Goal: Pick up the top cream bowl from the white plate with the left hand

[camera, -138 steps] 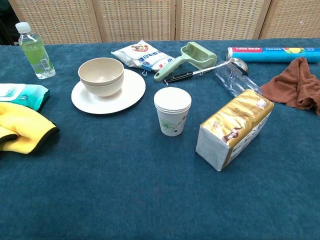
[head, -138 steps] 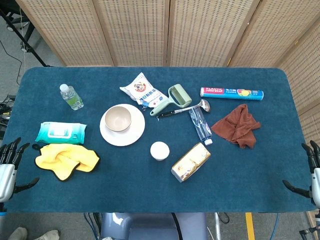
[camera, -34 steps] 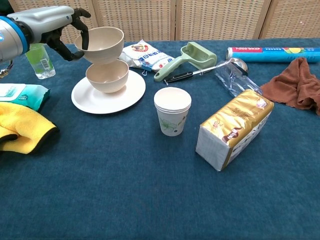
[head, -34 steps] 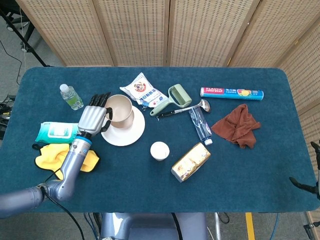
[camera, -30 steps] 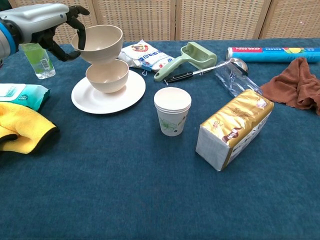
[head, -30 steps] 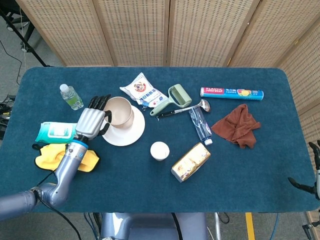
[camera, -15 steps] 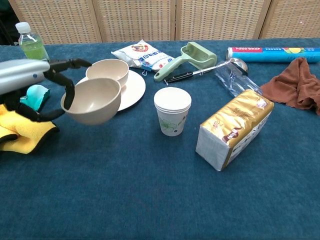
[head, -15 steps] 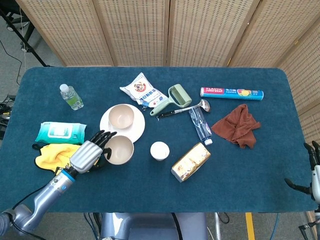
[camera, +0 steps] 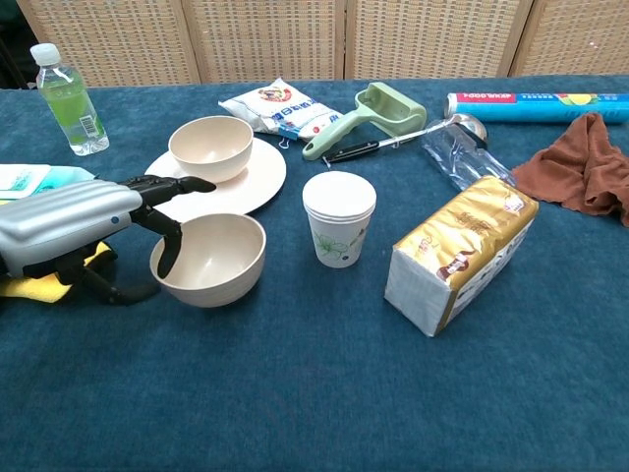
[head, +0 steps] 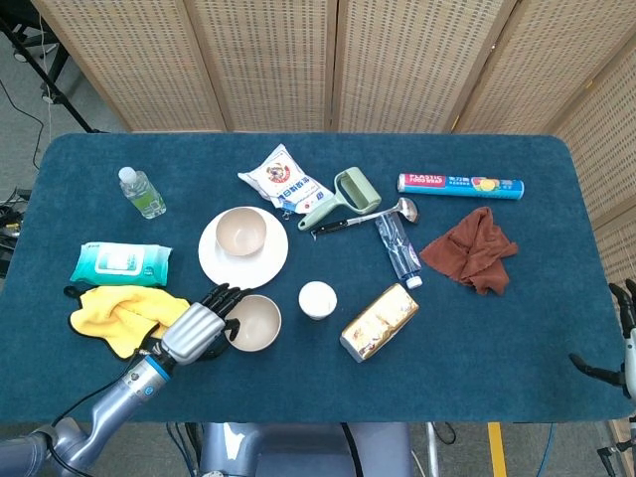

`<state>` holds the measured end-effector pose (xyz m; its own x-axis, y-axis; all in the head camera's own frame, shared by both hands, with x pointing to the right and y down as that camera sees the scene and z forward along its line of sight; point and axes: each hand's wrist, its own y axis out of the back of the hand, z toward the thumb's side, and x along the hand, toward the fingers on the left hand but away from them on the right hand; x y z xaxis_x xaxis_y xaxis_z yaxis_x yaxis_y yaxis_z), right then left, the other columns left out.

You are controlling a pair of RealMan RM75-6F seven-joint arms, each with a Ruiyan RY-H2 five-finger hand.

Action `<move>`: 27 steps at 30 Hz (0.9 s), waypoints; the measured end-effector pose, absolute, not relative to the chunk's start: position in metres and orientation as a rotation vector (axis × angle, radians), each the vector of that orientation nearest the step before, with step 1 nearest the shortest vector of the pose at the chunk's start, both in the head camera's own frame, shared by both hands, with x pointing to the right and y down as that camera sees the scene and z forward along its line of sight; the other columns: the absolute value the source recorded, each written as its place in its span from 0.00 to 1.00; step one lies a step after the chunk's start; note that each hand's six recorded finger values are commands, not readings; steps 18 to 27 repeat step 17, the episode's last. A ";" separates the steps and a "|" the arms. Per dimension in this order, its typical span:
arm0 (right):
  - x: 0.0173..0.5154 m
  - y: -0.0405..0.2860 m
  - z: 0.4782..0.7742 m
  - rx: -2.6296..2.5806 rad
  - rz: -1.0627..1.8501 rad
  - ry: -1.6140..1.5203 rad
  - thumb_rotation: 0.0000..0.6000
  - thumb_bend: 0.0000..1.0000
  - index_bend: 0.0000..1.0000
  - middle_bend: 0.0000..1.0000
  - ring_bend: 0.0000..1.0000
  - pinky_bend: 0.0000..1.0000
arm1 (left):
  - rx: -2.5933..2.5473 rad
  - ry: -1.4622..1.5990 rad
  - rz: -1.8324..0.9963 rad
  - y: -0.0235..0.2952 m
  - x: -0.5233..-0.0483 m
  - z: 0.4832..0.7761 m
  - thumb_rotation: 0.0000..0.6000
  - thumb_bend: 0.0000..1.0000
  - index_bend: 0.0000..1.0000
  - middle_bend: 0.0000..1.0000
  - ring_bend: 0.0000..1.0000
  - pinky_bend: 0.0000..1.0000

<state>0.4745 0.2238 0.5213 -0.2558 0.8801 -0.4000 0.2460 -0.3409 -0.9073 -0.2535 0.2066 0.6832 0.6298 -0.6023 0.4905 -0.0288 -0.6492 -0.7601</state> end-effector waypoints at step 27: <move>0.469 0.224 0.518 -1.507 1.614 -1.387 1.00 0.00 0.04 0.00 0.00 0.00 | -2.001 0.757 -0.955 0.178 -0.299 0.620 1.00 0.00 0.17 0.00 0.00 0.00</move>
